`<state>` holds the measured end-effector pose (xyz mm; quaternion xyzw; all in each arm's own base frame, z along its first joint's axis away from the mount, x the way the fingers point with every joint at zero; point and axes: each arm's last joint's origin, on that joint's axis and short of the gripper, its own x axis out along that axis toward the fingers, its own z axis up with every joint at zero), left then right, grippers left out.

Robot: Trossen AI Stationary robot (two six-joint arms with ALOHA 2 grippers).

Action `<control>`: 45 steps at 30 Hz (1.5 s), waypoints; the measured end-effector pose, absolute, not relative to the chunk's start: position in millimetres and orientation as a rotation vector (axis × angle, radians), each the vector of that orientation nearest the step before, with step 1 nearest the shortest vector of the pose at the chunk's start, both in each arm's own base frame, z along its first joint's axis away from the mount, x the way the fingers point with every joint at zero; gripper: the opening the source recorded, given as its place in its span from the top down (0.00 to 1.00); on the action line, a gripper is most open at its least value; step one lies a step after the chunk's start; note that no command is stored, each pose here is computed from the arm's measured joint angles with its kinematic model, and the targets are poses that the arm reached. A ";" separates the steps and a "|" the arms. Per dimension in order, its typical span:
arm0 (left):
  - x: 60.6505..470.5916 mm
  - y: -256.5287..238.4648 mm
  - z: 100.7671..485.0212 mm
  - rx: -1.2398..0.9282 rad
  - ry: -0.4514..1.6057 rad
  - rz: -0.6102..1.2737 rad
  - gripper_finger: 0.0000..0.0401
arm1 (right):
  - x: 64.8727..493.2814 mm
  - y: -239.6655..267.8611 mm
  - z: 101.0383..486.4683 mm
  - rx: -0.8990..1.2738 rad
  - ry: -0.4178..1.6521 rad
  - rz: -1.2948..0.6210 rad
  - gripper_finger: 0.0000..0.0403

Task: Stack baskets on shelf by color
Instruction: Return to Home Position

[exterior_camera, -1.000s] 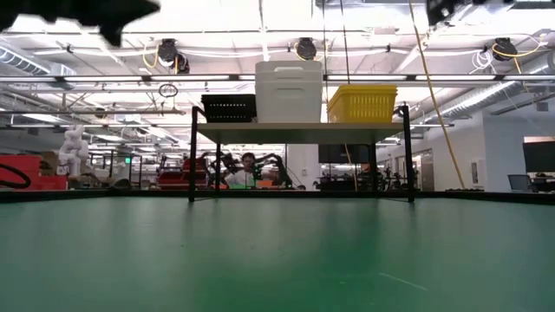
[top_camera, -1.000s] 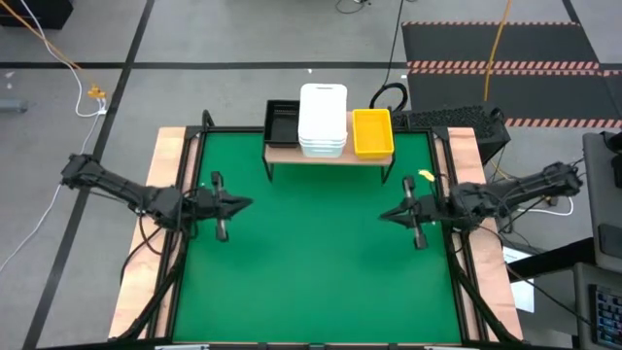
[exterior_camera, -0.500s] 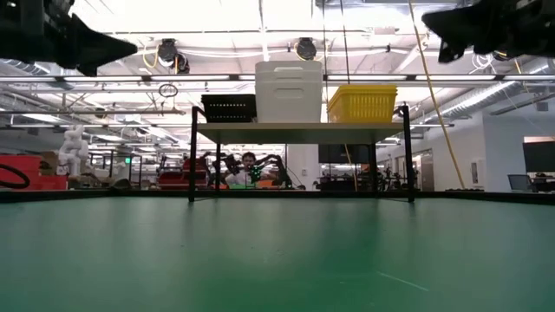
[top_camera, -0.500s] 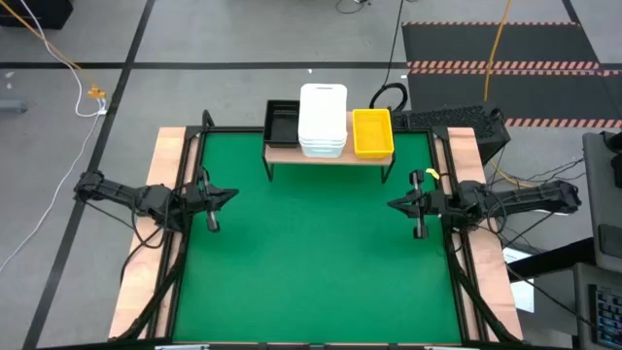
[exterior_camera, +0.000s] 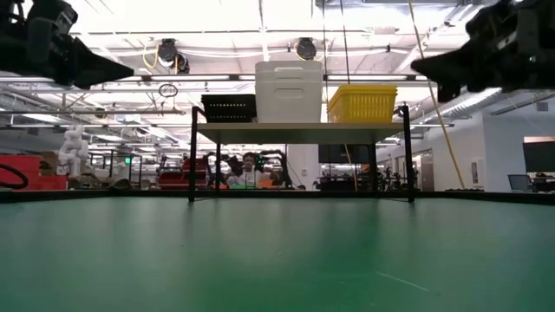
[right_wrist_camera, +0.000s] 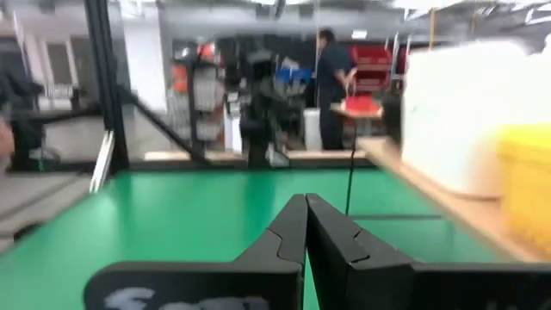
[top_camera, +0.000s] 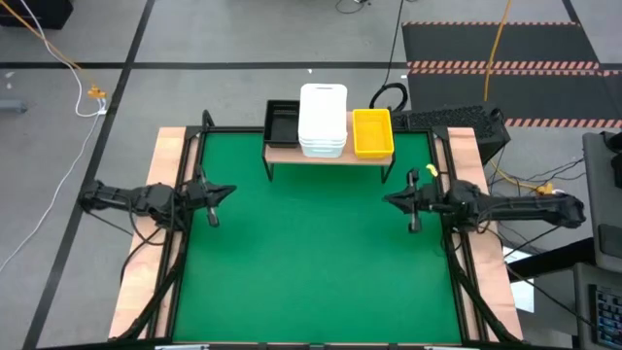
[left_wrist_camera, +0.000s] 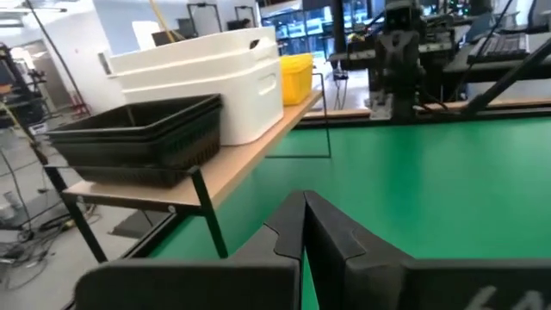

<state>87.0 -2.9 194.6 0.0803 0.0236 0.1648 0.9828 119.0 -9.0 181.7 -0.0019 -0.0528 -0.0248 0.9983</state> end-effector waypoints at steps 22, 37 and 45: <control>98.6 -9.5 167.8 0.120 -0.010 0.015 0.99 | 108.7 -11.0 187.5 -0.039 -0.175 0.192 1.00; 100.0 11.8 163.5 0.118 0.040 0.087 0.99 | 107.0 -22.1 176.9 0.004 -0.066 0.111 1.00; 99.5 15.1 163.6 0.048 0.037 0.116 0.98 | 95.3 -23.1 189.4 -0.031 -0.205 0.063 1.00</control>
